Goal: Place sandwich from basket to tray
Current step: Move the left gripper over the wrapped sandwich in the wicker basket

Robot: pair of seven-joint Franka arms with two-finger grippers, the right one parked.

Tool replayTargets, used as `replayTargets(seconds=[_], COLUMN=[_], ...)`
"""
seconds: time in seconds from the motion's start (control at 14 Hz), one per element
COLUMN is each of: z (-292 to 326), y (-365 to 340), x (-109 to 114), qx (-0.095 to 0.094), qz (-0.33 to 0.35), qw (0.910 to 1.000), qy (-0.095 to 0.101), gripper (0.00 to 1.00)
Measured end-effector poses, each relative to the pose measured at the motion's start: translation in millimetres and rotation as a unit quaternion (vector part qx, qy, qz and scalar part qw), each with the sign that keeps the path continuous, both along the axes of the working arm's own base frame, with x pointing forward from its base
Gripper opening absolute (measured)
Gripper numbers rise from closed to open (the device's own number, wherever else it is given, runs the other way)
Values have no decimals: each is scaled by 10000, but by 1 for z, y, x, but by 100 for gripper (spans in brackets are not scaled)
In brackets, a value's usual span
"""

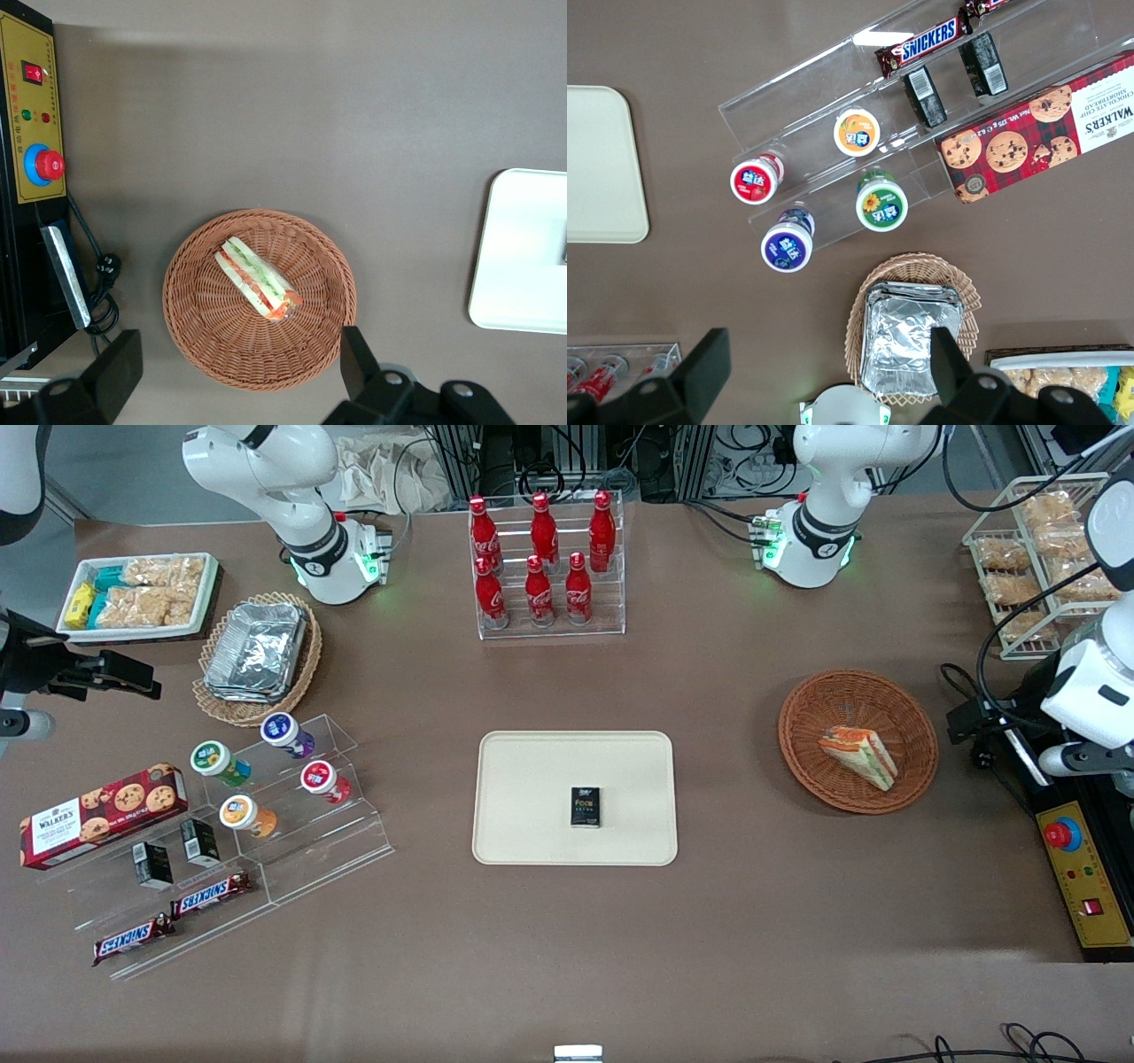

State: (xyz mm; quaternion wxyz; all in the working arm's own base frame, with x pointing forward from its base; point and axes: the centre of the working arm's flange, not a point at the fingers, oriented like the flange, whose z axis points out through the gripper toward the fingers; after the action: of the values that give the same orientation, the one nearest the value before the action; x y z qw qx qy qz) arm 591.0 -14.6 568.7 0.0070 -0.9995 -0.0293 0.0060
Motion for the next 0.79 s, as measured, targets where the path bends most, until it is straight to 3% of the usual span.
replayTargets(seconds=[0.36,0.57,0.71,0.79], z=[-4,-11,-19,-25], y=[0,2,2,1], x=[1,-2,-3,-3], qx=[3,14,59,102], qz=[0,188,894,1440], qw=[10000,9994,9951,9884], qy=[52,280,409,473], gripper=[99,99,99,99])
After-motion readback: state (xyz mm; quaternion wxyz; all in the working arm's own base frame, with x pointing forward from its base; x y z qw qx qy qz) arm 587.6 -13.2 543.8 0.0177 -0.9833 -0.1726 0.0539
